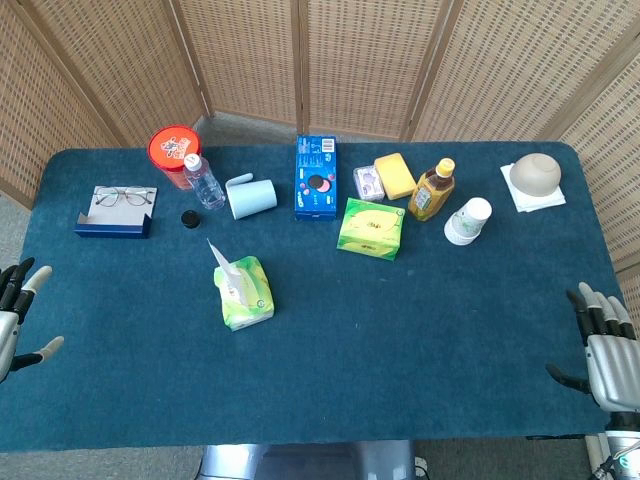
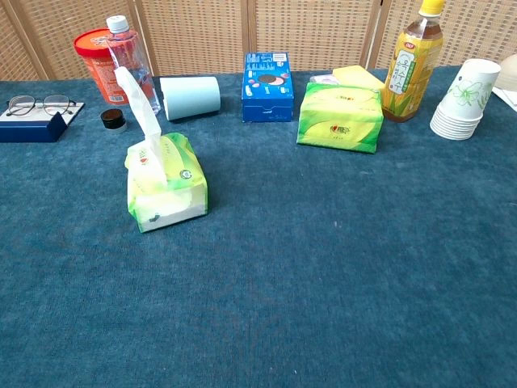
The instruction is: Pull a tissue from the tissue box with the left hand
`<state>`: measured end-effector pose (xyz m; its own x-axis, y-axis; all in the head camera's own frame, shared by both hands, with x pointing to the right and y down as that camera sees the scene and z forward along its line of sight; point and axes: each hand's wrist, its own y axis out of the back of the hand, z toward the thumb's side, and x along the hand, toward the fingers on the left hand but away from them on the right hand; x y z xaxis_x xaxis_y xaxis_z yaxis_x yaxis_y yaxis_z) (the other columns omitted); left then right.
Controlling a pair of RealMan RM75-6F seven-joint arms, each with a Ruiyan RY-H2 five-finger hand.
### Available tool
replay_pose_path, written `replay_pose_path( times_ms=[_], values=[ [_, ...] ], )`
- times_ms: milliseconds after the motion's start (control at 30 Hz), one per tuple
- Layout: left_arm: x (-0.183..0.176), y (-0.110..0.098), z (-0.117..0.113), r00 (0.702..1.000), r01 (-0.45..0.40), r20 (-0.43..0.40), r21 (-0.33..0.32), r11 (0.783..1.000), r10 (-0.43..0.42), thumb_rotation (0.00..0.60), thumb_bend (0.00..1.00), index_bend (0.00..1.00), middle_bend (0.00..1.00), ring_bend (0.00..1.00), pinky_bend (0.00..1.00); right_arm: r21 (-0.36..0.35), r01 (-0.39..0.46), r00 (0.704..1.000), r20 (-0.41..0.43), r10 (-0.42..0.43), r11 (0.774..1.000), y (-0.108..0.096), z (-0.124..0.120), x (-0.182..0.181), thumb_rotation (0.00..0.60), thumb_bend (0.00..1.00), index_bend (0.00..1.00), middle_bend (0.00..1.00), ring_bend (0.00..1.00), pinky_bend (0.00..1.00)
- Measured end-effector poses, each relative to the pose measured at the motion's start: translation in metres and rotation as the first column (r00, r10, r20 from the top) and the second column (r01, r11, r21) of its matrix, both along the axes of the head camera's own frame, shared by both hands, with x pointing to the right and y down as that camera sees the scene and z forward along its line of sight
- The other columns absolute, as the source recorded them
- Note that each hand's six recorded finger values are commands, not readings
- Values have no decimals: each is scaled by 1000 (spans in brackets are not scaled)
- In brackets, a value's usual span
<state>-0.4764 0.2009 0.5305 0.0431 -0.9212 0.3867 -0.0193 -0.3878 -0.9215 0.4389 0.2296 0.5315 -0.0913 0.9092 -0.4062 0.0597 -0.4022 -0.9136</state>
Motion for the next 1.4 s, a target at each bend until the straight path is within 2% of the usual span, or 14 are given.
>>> replay_pose_path(
  times_ms=[300,500,700,800,933,1100,1133,1200,1267,1367,1400],
  values=[
    [11,-12,9,1000,-19,-21,-25,1000,19,600,0,77,0,0,0,68,-18,1000,-20,19,998,-4,-5,3,600,0,0,0,0,0],
    [40,-38,23,995,-91,-46,-38,995,89,600,0,82,0,0,0,96,-31,999,-14,33,995,-5,-6,5,600,0,0,0,0,0],
    [84,-73,45,980,-198,-29,-50,979,196,600,0,82,0,0,0,85,-40,999,-6,41,996,-7,-4,7,600,0,0,0,0,0],
    [116,-91,60,963,-268,-38,-68,961,266,600,0,79,0,0,0,67,-43,999,-11,44,997,-7,0,9,600,0,0,0,0,0],
    [165,-111,81,925,-379,-67,-98,920,374,600,0,74,0,0,0,35,-53,998,-22,54,998,-8,8,14,600,0,0,0,0,0],
    [216,-125,103,882,-471,-86,-117,874,463,600,1,82,0,0,22,21,-58,998,-33,59,998,-10,13,16,600,0,0,0,0,0],
    [227,-127,107,874,-486,-86,-119,866,479,600,19,109,26,18,85,21,-59,998,-33,59,998,-11,13,17,600,0,0,0,0,0],
    [241,-129,112,863,-504,-85,-116,856,497,600,96,232,170,146,304,22,-59,998,-32,60,998,-11,13,17,600,0,0,0,0,0],
    [255,-130,115,856,-516,-87,-106,850,509,600,222,417,393,374,571,23,-60,998,-30,60,998,-11,12,17,600,0,0,0,0,0],
    [272,-130,118,847,-531,-82,-81,843,526,600,379,649,631,580,774,25,-61,998,-27,62,998,-11,11,18,600,0,0,0,0,0],
    [276,-130,119,843,-537,-76,-78,840,532,600,414,699,680,618,806,25,-61,998,-26,62,998,-11,11,18,600,0,0,0,0,0]
  ],
)
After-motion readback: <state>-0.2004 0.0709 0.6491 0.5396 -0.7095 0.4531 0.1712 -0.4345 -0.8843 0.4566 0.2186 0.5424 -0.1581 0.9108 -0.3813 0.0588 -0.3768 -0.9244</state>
